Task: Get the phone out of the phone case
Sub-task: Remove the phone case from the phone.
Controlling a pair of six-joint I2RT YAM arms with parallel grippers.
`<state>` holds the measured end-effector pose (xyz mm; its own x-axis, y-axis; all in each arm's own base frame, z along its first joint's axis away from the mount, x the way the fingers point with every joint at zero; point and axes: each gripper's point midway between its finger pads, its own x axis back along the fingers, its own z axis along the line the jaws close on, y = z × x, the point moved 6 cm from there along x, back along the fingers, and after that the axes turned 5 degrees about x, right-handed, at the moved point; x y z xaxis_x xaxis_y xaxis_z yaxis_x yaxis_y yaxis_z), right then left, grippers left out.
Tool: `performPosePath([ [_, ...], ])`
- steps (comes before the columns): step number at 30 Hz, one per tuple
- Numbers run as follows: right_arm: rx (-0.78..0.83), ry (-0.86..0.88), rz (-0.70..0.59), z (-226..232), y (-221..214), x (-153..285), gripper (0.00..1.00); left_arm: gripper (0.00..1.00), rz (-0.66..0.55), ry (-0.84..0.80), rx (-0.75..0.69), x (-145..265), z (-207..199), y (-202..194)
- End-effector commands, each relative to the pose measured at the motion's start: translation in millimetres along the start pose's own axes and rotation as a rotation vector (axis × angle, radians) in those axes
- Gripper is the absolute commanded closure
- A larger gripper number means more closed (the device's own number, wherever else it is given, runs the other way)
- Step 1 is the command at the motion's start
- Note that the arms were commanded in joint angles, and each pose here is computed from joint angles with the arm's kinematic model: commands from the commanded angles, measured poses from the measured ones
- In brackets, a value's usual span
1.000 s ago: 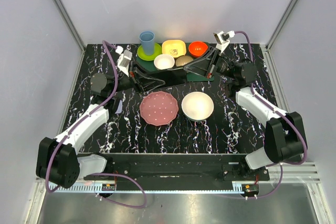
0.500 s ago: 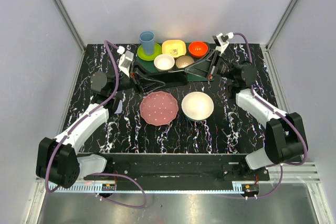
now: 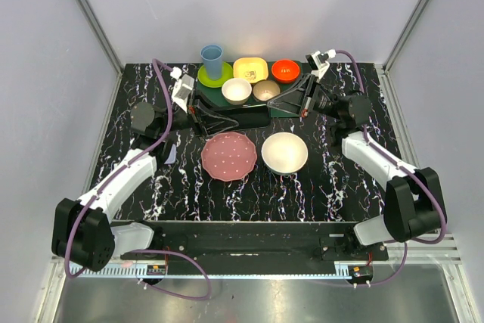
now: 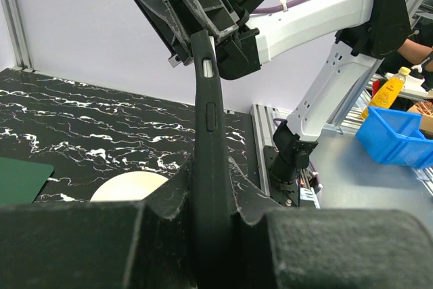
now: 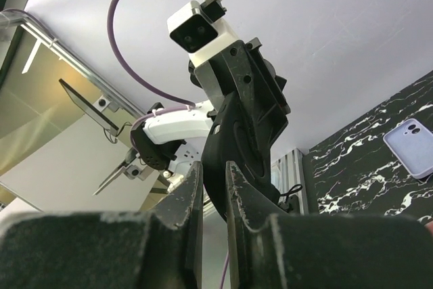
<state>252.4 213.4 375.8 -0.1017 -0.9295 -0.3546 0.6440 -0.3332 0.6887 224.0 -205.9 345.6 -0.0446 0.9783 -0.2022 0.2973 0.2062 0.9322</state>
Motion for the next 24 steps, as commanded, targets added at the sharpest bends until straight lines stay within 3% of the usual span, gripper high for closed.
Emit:
performPosePath([
  [1,-0.084,-0.043,-0.102,0.6,9.0,-6.2,1.00,1.00,0.095,-0.255,-0.209,-7.5,-50.6,12.9],
  [24,-0.195,-0.088,-0.128,-13.6,6.5,-7.0,1.00,1.00,0.121,-0.373,-0.300,-2.0,-75.5,9.3],
])
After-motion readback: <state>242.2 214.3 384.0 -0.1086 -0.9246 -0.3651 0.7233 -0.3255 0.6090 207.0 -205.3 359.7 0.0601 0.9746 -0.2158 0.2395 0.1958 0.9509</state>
